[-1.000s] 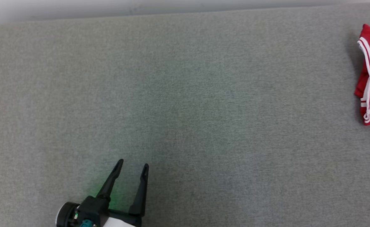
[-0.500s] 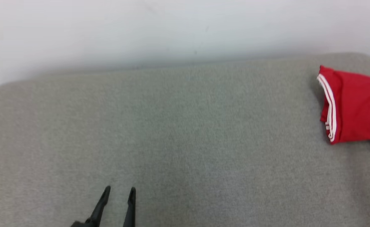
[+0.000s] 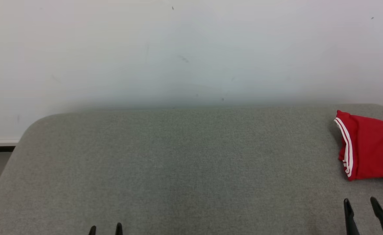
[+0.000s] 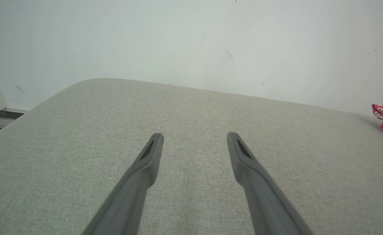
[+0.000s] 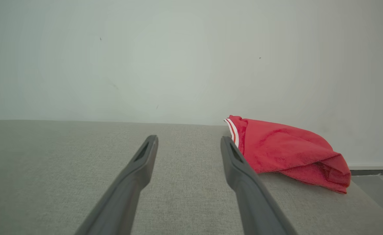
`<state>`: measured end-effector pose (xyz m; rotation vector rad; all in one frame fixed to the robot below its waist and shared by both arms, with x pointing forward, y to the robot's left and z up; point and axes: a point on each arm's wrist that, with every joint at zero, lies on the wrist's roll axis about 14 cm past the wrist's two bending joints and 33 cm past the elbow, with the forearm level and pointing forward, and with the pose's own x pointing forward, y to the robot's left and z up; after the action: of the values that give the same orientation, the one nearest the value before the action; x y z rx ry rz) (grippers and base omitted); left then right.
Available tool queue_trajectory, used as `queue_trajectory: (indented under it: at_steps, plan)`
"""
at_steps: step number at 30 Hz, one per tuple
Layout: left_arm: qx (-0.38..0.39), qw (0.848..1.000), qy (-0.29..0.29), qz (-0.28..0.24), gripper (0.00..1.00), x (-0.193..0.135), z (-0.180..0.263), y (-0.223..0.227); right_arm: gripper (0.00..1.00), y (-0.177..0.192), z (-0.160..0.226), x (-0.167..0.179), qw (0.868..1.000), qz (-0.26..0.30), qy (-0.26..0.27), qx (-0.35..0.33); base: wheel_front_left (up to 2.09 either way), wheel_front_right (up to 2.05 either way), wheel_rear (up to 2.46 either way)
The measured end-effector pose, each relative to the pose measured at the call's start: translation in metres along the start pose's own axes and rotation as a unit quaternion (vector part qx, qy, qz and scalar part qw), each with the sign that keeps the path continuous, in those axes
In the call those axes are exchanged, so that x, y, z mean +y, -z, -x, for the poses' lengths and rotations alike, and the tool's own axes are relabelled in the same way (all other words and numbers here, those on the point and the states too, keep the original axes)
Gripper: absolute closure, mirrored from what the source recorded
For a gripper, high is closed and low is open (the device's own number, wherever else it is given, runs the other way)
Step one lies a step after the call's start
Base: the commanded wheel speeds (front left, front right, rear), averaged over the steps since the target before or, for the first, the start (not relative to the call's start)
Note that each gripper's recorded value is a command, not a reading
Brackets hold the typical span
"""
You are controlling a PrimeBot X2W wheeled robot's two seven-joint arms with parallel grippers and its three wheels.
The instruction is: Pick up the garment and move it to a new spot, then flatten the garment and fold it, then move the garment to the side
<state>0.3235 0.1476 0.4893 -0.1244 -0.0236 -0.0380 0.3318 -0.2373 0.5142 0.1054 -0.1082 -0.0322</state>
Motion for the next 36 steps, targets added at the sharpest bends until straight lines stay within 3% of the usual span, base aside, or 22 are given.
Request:
queue_trajectory:
  at_steps: [8, 19, 20, 26, 36]
  plan:
    - [-0.003, 1.000, -0.002, 0.004, 0.00, 0.003, 0.013, -0.001, 0.00, 0.022, 0.030, 0.028, 0.999, 0.007, -0.014, 0.028, 0.00, 0.00, 0.00]
    - [0.000, 1.000, 0.010, 0.007, 0.00, 0.001, 0.016, 0.002, 0.00, 0.025, 0.037, 0.032, 0.999, 0.013, -0.012, 0.031, 0.00, 0.00, 0.00]
    - [0.003, 1.000, 0.012, 0.008, 1.00, 0.000, 0.016, 0.003, 1.00, 0.026, 0.037, 0.032, 0.999, 0.013, -0.011, 0.032, 0.00, 0.00, 0.00]
    - [0.032, 0.999, 0.010, 0.013, 1.00, 0.000, 0.022, 0.021, 1.00, 0.044, 0.043, 0.032, 0.998, 0.002, -0.008, 0.064, 0.00, 0.00, 0.00]
    - [0.054, 0.993, -0.019, 0.104, 1.00, 0.012, 0.015, 0.026, 1.00, 0.047, 0.038, 0.026, 0.993, -0.090, 0.021, 0.076, 0.00, 0.00, 0.00]
